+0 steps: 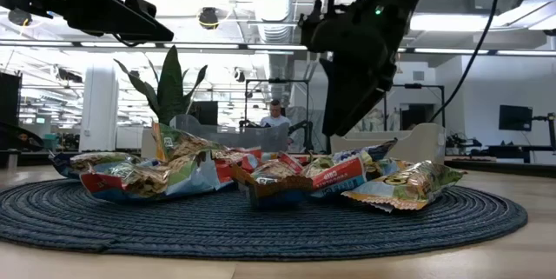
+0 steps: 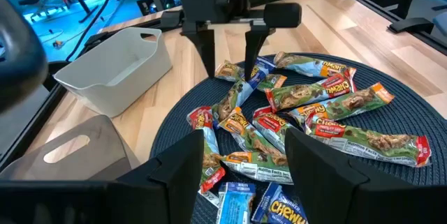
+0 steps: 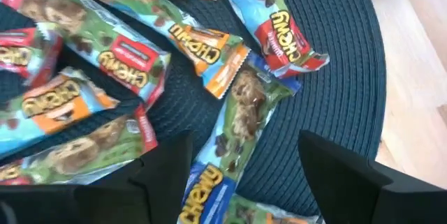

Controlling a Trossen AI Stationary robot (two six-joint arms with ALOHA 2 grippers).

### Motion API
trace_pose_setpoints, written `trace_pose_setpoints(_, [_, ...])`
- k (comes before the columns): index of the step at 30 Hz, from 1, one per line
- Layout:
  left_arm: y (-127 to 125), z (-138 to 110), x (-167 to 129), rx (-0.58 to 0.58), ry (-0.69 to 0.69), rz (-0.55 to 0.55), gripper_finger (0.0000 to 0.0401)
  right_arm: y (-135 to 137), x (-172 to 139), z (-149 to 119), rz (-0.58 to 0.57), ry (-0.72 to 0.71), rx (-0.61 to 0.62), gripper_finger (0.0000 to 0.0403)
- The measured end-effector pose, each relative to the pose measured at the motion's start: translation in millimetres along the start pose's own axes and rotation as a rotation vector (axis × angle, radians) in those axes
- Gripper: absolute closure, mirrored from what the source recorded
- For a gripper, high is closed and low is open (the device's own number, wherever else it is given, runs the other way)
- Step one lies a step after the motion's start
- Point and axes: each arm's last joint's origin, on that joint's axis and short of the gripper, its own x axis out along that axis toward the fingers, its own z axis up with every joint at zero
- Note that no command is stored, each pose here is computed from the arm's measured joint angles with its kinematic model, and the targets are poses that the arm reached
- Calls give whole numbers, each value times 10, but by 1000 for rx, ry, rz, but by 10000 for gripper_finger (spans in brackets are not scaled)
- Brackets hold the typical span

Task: Pick and place Granola Bars by type
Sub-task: Put the blue granola bar into the gray bin

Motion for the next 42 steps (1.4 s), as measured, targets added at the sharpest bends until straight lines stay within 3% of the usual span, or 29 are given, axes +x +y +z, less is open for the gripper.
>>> trace_pose_setpoints(11, [-4, -30, -1, 12, 29, -4, 205, -79, 78, 15, 3, 50, 67, 148])
trace_pose_setpoints(32, [-4, -26, -1, 15, 25, -4, 205, -42, 219, -41, 45, 129, 31, 149])
trace_pose_setpoints(42, [-3, -26, -1, 15, 25, -3, 205, -22, 215, -45, 66, 131, -1, 222])
